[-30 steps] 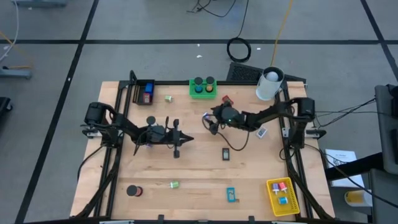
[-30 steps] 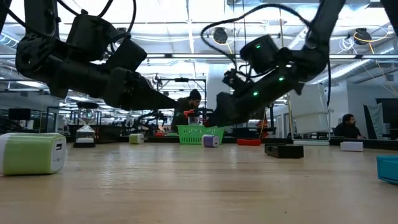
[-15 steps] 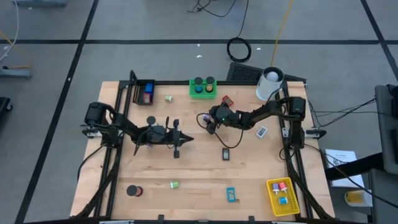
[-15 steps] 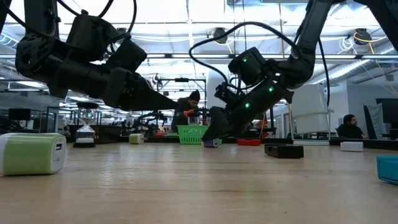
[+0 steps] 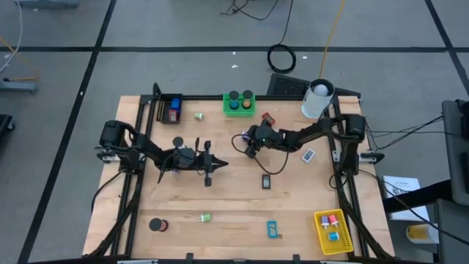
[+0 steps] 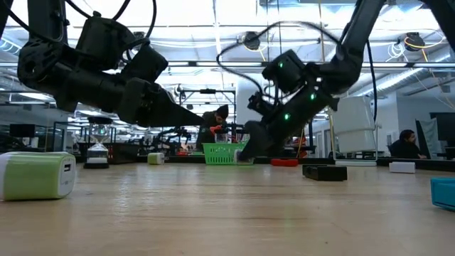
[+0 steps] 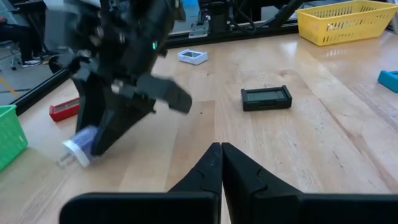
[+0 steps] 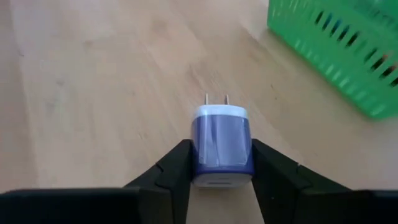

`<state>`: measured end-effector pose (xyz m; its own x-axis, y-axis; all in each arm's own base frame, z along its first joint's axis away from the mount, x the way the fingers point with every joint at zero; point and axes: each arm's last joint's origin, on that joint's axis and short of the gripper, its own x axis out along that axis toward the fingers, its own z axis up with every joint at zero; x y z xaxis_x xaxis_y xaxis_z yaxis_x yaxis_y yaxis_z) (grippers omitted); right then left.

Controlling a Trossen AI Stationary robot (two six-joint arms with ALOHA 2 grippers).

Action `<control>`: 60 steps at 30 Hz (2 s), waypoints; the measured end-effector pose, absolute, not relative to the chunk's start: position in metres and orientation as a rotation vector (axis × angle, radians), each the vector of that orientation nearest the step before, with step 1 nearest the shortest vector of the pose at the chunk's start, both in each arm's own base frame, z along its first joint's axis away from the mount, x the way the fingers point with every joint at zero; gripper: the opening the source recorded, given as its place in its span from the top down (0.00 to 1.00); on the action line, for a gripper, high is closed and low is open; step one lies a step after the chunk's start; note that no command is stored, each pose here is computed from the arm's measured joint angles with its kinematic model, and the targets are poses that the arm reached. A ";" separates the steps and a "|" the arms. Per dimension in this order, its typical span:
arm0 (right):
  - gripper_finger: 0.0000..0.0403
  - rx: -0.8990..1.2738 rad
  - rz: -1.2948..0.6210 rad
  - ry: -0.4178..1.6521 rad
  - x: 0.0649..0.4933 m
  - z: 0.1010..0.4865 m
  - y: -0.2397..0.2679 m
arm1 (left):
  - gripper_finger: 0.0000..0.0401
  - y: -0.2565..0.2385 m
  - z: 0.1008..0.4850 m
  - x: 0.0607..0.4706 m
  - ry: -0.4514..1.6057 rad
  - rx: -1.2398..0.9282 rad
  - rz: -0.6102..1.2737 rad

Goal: Pick & Place Office items
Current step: Put the right purple charger adapter into the yellow basket

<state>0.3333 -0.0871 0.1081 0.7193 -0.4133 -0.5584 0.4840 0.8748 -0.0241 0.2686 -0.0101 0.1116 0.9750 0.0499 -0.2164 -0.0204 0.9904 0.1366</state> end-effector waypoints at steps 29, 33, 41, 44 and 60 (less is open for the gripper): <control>0.67 0.397 -0.587 0.928 0.161 0.127 0.054 | 0.99 -0.011 0.112 0.269 0.217 0.126 0.034; 0.66 0.402 -0.540 0.942 0.160 0.129 0.062 | 0.96 -0.011 0.112 0.269 0.217 0.125 0.034; 0.46 0.483 -0.414 1.058 0.165 0.138 0.072 | 0.95 -0.011 0.112 0.269 0.217 0.119 0.035; 0.38 0.481 -0.439 1.119 0.166 0.150 0.072 | 0.99 -0.011 0.112 0.269 0.218 0.119 0.035; 0.30 0.444 -0.498 1.239 0.183 0.181 0.061 | 0.99 -0.011 0.112 0.269 0.219 0.111 0.034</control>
